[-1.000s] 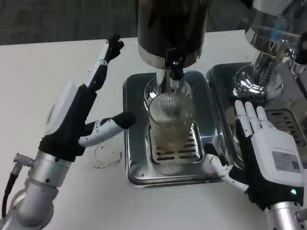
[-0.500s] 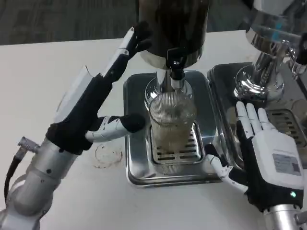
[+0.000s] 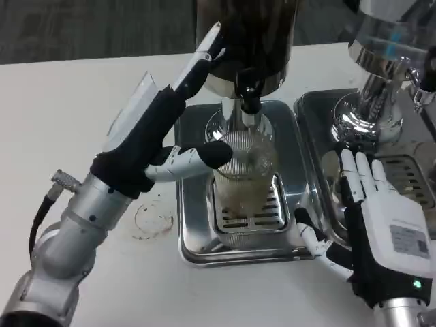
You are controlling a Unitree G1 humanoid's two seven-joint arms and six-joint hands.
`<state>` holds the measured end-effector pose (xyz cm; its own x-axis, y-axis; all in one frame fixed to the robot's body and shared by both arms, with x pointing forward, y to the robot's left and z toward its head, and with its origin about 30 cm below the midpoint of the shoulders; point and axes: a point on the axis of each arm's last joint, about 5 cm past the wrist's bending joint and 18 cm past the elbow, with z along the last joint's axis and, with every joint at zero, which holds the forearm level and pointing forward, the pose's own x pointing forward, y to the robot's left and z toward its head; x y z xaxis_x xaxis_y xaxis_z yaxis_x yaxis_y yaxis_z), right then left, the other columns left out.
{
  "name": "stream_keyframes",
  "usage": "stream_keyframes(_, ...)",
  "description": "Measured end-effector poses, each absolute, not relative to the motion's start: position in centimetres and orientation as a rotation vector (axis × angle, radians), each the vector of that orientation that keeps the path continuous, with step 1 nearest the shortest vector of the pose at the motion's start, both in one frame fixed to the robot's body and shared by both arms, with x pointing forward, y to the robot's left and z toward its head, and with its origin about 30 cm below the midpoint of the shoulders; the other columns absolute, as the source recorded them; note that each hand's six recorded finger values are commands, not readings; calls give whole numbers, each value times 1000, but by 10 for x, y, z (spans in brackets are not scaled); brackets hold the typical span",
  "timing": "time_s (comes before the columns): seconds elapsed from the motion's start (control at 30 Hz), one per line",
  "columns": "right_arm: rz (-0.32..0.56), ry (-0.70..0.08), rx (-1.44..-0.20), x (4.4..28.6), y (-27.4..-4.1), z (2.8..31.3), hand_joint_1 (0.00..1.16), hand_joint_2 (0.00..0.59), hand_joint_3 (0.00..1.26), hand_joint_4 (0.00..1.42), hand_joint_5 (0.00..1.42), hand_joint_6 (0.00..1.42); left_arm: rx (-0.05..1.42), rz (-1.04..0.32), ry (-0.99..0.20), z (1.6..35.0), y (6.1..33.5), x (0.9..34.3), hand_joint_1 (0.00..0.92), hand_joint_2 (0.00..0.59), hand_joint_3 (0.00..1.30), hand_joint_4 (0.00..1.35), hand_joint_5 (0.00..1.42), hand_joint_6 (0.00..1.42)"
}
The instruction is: Grasp the cup under the faucet to collect the drink, then remove the cup.
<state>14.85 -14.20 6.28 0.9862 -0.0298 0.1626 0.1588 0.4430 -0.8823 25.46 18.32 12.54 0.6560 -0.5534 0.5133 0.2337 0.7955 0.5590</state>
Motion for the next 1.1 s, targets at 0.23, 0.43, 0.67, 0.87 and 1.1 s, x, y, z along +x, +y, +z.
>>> stream_keyframes(0.23, -130, -129, -1096, 148, -140, 62, 349, 360, 3, 0, 0, 145, 485, -498, -698, 121, 181, 255, 0, 0, 0, 0, 126, 81)
stream_keyframes(0.43, -131, -128, -1094, 148, -139, 62, 353, 365, 3, 0, 0, 146, 478, -524, -695, 120, 177, 255, 0, 0, 3, 0, 164, 107)
stream_keyframes(0.67, -132, -128, -1094, 148, -140, 63, 357, 367, 3, 0, 0, 146, 470, -532, -718, 121, 174, 254, 0, 0, 42, 0, 198, 153)
stream_keyframes(0.87, -132, -128, -1094, 148, -140, 62, 375, 371, 3, 0, 0, 159, 486, -545, -739, 121, 173, 250, 0, 0, 80, 0, 215, 181)
stream_keyframes(1.1, -133, -126, -1093, 148, -140, 63, 384, 374, 5, 0, 0, 163, 544, -553, -763, 122, 174, 246, 0, 3, 103, 5, 226, 191)
